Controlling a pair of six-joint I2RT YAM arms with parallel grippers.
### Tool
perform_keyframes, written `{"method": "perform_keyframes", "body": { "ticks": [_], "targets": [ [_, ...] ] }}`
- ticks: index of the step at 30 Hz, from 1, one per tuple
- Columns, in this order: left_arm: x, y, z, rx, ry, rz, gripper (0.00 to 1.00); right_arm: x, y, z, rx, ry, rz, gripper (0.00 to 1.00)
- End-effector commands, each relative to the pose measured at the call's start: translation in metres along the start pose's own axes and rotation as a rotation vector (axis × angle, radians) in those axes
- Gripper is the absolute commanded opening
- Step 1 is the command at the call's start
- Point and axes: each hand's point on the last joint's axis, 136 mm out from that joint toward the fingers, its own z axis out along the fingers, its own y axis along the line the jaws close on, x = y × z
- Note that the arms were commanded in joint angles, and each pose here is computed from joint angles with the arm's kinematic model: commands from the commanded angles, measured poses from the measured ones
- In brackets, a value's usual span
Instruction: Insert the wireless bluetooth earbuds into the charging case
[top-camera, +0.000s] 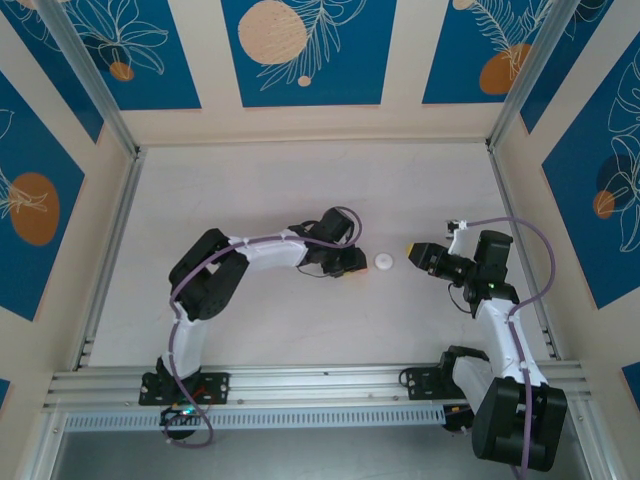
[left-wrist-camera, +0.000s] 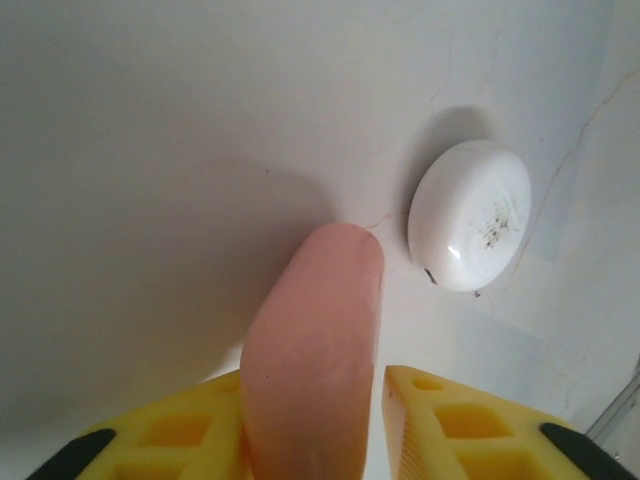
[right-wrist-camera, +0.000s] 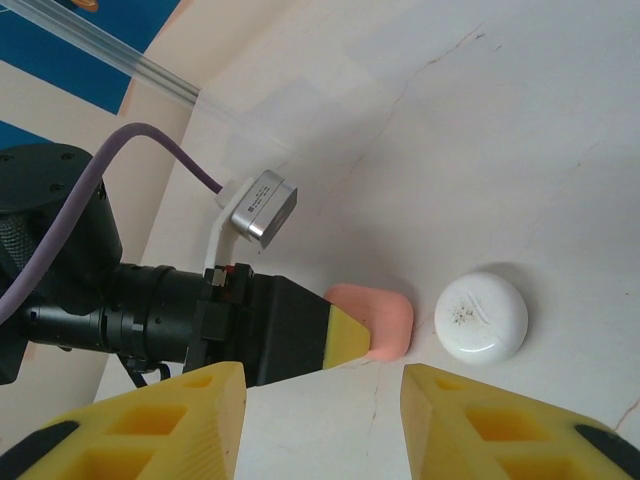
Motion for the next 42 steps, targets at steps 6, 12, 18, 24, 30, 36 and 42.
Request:
{"method": "perform_keyframes", "body": {
  "ticks": [6,12,18,24,30,36,42],
  "targets": [
    [-0.011,0.006,-0.03,-0.055,-0.021,0.054,0.42,0.002,0.011,-0.007,-0.017,0.007,0.005,0.46],
    [-0.015,0.024,-0.052,-0.113,-0.021,0.103,0.47,0.003,0.01,-0.008,-0.006,0.01,0.012,0.46],
    [-0.036,0.044,-0.104,-0.217,-0.11,0.189,0.5,0.0,0.009,-0.009,0.011,0.005,-0.002,0.46],
    [-0.067,0.07,-0.182,-0.326,-0.301,0.255,0.54,-0.012,-0.013,-0.012,0.144,-0.045,-0.054,0.49],
    [-0.091,0.106,-0.267,-0.42,-0.645,0.274,0.59,-0.035,-0.045,-0.009,0.27,-0.166,-0.102,0.52],
    [-0.088,0.152,-0.341,-0.602,-1.005,0.308,0.75,-0.056,-0.072,0.0,0.35,-0.209,-0.197,0.55],
    [-0.07,0.196,-0.357,-0.771,-1.204,0.388,1.0,-0.071,-0.08,0.008,0.357,-0.239,-0.258,0.81]
  ]
}}
